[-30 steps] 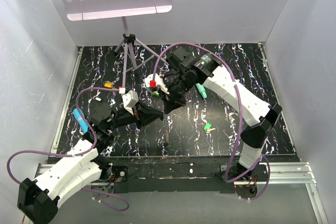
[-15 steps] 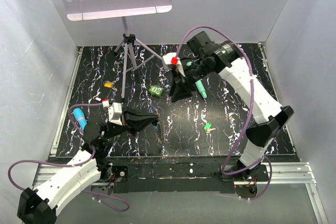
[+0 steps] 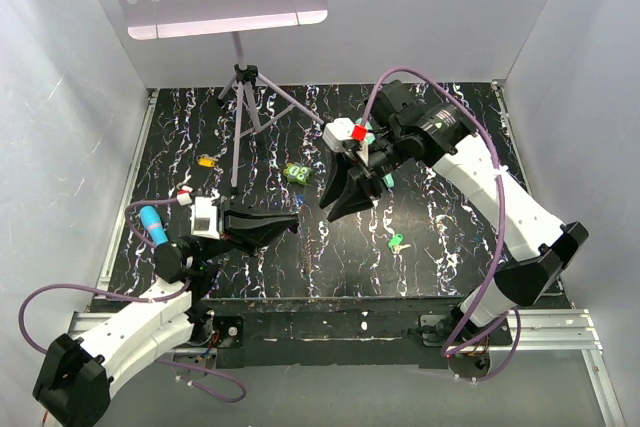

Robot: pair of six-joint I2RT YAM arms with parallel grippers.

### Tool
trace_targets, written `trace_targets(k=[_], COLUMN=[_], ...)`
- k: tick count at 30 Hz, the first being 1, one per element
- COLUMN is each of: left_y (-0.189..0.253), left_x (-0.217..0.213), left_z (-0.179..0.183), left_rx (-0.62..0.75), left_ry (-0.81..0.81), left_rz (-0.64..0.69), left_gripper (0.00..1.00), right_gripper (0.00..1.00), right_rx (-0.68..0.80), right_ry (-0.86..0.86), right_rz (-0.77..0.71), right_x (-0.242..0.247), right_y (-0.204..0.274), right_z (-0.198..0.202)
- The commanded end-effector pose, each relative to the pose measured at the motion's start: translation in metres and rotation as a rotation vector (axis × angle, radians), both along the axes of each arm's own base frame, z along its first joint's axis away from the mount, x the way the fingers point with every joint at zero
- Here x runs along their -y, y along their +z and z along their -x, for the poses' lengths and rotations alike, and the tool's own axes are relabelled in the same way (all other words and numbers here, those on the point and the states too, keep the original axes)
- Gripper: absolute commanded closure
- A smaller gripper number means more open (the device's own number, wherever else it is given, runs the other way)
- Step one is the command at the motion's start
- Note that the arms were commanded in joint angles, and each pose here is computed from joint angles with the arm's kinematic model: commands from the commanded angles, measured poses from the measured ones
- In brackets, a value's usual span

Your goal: Put the keys on the keyring

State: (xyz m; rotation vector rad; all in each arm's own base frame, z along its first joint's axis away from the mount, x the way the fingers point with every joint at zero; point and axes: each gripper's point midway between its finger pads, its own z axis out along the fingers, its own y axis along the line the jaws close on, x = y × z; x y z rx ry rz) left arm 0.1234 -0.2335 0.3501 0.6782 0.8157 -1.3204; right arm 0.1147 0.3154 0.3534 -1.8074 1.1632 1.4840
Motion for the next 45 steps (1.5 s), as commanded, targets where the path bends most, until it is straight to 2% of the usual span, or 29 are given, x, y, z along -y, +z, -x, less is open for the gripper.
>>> trace_targets(k=[1,20,40,42,45], left_y=[0.026,0.016,0.01,0.009,0.008], left_x=[-0.007,-0.002,-0.006,-0.007,-0.009], left_z=[0.015,0.006,-0.007,-0.009,-0.011], left_rx=[0.068,0.016,-0.025,-0.031,-0.036], left_ry=[-0.038,-0.031,0.055,0.071,0.091], left_rz=[0.086,0.058,0.036,0.036,0.036], left_gripper=[1.0,1.0,1.0,1.0,1.0], right_gripper=[0.59,0.63,0.75,0.8,0.97], right_rx=[-0.012,-0.032,-0.035,-0.04,-0.044], right_ry=[0.016,0.032,-0.054,-0.064,-0.07], right_rz=[-0.038,0.0,0.043,0.049,0.05], right_x=[-0.016,-0.04,-0.054,-0.055,-0.056], right_y=[0.015,0.015,0.011,0.011,0.01], right_z=[0.001,0.012,-0.002,-0.004,-0.005])
